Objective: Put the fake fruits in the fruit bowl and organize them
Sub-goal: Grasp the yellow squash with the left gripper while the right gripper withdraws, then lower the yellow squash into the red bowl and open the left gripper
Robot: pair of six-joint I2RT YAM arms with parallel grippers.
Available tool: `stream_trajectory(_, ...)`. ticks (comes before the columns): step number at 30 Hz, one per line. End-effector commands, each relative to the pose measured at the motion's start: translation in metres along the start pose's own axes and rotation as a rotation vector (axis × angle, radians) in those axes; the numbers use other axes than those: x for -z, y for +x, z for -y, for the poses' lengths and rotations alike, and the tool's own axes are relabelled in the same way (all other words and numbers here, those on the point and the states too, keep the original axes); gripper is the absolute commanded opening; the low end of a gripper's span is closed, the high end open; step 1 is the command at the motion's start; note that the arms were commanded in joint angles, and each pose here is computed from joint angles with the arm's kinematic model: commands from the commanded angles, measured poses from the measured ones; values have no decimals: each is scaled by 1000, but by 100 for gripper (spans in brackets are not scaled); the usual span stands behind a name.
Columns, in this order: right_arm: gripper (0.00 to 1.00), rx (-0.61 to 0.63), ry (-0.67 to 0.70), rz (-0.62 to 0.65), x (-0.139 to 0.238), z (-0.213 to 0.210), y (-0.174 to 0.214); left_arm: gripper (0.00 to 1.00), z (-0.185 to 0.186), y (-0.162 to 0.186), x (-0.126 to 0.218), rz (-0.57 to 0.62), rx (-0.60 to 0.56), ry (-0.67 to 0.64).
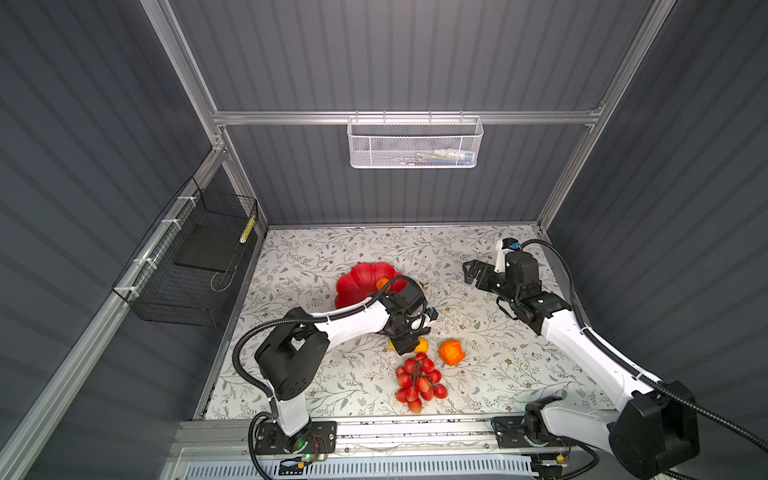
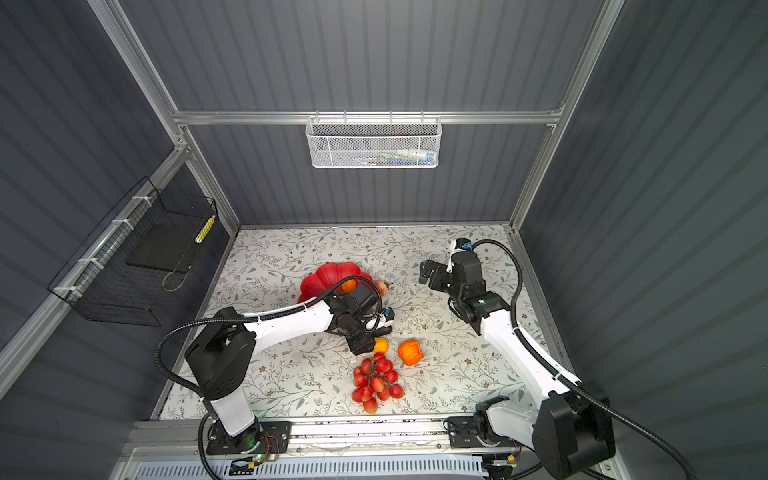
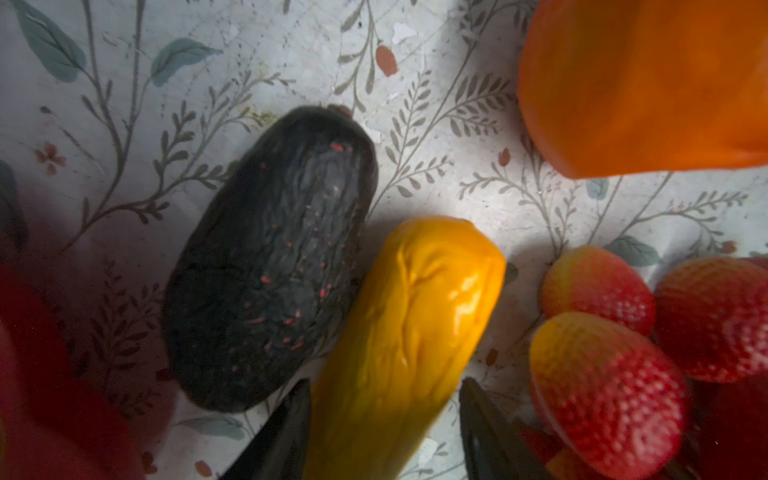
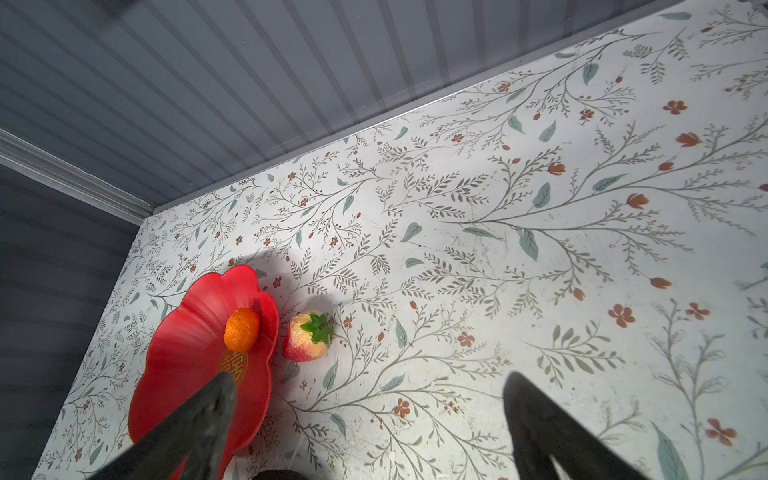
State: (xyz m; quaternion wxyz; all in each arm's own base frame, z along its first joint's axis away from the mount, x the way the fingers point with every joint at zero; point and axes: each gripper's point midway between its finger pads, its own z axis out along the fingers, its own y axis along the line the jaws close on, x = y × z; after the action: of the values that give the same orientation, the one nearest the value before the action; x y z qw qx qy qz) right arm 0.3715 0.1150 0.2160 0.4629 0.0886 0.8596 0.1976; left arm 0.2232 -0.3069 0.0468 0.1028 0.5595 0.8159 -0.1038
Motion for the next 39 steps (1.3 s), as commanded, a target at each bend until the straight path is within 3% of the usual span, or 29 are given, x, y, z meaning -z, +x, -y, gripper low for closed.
stream_trajectory(1, 99, -12, -13, 15, 4, -1, -2, 57, 4, 7, -4, -42, 9, 28)
stream_trajectory(8, 99, -13, -13, 19, 4, 0, -4, 39, 0, 5, -4, -49, 18, 11)
stream_trajectory(13, 99, -14, -12, 21, 4, 1, -5, 26, -3, -4, 14, -4, 3, -22)
stream_trajectory(23, 99, -23, -14, 26, 2, 1, -9, 23, -25, -42, 114, 274, -20, -240)
stream_trajectory(27, 99, -27, -15, 23, 0, 1, -8, 24, -65, -36, 138, 335, 82, -308)
stream_trajectory(30, 99, -29, -19, 21, 1, 1, -7, 24, -96, -25, 140, 311, 169, -335)
stream_trajectory(39, 99, -25, -6, 9, 3, 8, 2, 23, -131, -35, 97, 157, 201, -332)
